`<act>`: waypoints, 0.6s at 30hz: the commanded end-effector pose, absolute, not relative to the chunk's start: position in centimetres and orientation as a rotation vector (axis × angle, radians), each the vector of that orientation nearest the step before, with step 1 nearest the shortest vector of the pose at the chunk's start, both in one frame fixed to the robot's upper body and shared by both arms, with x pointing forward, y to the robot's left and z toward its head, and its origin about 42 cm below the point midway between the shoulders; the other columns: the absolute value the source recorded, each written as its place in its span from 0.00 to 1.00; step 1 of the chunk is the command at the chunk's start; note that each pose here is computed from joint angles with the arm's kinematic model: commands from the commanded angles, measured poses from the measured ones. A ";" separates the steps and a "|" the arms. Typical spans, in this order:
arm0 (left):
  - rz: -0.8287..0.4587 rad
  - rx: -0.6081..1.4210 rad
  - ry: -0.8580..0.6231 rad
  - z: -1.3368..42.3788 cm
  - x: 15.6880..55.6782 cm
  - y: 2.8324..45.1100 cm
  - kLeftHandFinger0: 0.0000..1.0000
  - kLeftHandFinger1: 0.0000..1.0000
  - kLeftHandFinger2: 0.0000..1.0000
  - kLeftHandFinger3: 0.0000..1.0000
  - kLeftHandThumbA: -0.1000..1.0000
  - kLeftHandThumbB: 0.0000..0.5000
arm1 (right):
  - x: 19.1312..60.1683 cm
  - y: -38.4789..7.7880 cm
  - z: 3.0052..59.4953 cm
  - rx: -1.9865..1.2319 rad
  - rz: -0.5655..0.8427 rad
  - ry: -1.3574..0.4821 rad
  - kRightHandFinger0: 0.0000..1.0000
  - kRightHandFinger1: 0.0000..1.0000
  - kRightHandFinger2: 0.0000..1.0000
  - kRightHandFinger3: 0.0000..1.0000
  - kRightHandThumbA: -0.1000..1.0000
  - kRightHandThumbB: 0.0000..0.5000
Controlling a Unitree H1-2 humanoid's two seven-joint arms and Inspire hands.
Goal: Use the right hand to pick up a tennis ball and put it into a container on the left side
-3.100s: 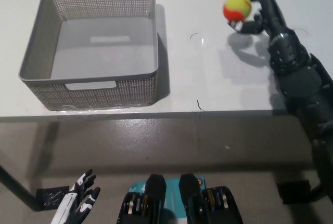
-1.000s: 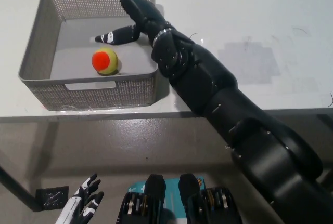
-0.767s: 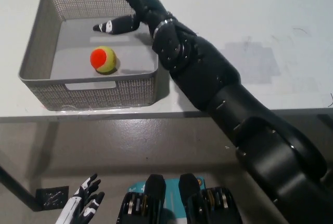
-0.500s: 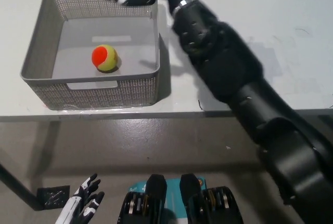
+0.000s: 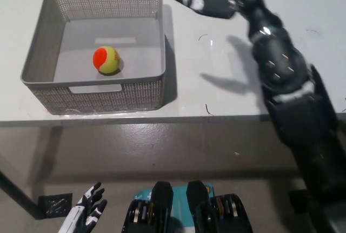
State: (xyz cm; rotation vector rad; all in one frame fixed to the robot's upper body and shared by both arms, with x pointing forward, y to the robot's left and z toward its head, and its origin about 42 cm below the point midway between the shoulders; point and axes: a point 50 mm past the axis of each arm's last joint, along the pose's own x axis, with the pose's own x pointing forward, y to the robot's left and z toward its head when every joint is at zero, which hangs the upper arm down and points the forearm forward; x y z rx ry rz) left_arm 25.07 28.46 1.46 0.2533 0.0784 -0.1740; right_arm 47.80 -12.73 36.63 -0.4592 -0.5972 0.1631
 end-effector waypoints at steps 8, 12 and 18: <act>-0.178 0.269 0.046 1.8 24.9 28.9 1.00 1.00 1.00 1.00 0.86 0.65 | 35.5 -19.8 33.4 -0.183 0.194 -0.734 1.00 1.00 1.00 1.00 1.00 0.69; -0.182 0.266 0.039 1.6 24.7 29.0 1.00 1.00 1.00 1.00 0.87 0.62 | 33.6 -20.7 29.4 -0.154 0.176 -0.643 1.00 1.00 1.00 1.00 1.00 0.67; -0.177 0.270 0.037 1.7 25.0 29.0 1.00 1.00 1.00 1.00 0.88 0.66 | 31.1 -22.2 23.1 -0.039 0.185 -0.490 1.00 1.00 1.00 1.00 1.00 0.39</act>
